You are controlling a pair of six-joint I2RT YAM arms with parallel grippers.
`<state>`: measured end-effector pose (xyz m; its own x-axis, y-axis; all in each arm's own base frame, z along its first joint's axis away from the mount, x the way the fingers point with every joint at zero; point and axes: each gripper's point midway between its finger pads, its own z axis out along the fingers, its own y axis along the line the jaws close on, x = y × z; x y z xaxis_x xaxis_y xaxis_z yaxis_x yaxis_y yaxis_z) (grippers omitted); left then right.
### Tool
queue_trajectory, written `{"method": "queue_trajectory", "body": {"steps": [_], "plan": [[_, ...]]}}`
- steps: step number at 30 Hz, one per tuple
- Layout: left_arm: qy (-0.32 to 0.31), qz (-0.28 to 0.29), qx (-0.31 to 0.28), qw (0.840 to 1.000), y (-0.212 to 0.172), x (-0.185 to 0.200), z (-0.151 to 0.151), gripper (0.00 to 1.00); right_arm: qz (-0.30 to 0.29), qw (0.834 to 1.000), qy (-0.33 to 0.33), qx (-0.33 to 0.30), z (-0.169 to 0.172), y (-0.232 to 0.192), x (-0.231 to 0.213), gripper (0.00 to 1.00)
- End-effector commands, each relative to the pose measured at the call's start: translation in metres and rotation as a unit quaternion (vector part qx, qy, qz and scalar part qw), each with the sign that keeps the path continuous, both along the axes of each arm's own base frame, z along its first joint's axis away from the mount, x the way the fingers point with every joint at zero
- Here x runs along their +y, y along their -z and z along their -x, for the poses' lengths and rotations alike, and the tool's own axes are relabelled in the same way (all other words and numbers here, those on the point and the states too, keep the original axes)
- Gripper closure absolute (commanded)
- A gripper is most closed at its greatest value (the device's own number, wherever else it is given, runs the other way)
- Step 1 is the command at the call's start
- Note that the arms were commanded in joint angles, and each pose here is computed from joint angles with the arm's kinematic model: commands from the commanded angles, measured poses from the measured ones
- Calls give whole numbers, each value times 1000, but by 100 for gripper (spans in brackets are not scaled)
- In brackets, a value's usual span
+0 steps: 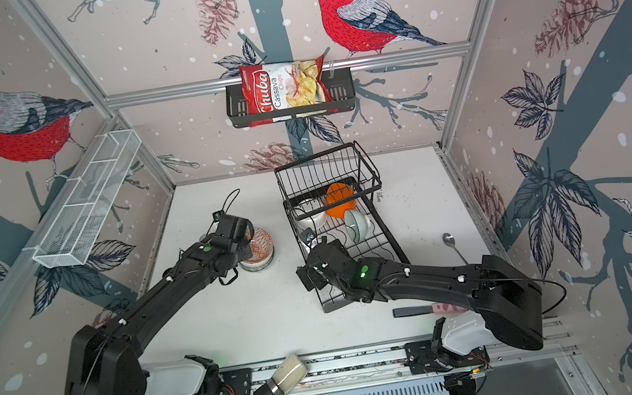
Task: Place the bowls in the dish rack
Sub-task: 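Lift the orange-patterned bowl off the stack with the left gripper toward the rack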
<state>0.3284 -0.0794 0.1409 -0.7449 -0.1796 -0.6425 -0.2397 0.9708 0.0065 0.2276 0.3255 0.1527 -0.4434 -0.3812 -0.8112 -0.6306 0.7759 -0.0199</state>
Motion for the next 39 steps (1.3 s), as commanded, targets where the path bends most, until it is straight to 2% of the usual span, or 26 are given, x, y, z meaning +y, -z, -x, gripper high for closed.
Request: {"method": "queue_trajectory", "body": {"steps": [1, 11, 18, 28, 33, 39], "plan": [[14, 16, -26, 999, -13, -4, -1, 100, -13, 1000, 19, -9, -4, -8, -2, 0], [47, 55, -67, 995, -38, -14, 3, 100, -9, 999, 42, 5, -7, -13, -5, 0], [108, 102, -86, 985, -57, -35, 11, 100, -17, 998, 50, 28, -9, -24, -5, 0], [176, 168, -77, 967, -64, -68, 32, 100, -84, 994, 39, 56, -4, -58, -6, 4], [202, 176, -68, 961, -59, -96, 46, 100, -112, 991, 47, 56, -5, -72, -14, 5], [210, 190, -54, 957, -47, -113, 59, 100, -122, 989, 52, 64, -2, -80, -21, 8]]}}
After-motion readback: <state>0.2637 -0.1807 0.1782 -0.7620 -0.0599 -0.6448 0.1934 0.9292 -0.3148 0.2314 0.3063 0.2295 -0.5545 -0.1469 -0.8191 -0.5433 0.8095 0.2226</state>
